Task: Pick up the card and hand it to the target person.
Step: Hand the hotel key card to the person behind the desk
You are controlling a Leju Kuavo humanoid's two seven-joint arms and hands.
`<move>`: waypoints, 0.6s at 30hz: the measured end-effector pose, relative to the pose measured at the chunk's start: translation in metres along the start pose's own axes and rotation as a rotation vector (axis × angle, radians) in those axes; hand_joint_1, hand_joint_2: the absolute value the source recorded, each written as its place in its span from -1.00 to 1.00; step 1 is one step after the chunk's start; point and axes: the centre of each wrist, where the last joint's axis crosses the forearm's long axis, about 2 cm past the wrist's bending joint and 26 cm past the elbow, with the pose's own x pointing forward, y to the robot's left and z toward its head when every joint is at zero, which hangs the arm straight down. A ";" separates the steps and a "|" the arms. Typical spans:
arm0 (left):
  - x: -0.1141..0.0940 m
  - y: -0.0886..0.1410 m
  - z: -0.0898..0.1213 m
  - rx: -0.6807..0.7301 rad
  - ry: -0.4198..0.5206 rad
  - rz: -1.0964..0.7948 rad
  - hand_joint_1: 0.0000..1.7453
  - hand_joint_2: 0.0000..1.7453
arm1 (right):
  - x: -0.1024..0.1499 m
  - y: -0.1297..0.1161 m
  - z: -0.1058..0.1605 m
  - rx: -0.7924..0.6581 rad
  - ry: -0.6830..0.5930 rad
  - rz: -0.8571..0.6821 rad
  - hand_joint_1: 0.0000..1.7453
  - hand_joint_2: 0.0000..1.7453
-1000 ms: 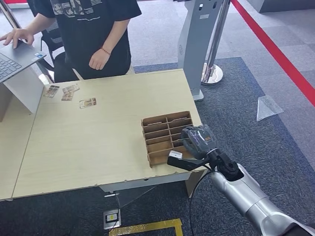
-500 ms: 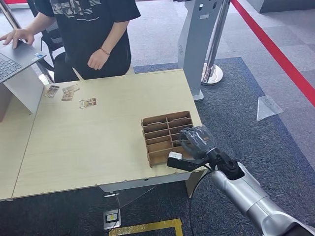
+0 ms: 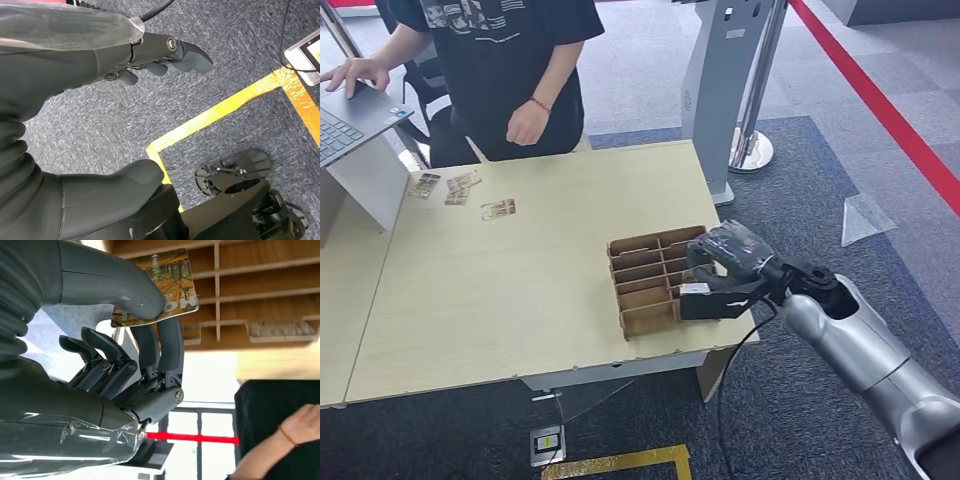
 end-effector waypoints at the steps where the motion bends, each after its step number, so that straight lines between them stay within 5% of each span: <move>1: 0.000 0.000 0.000 0.000 -0.001 -0.002 -1.00 1.00 | -0.002 -0.013 -0.001 -0.004 -0.006 0.008 1.00 1.00; 11: 0.000 0.001 0.000 0.003 -0.007 -0.002 -1.00 1.00 | -0.006 -0.171 -0.008 -0.206 -0.063 0.133 1.00 1.00; 15: 0.000 0.001 0.000 0.006 -0.006 -0.001 -1.00 1.00 | -0.005 -0.202 -0.004 -0.386 -0.026 0.189 1.00 1.00; 18: 0.001 0.000 0.000 0.010 -0.005 0.000 -1.00 1.00 | -0.004 -0.203 -0.003 -0.528 0.012 0.238 1.00 1.00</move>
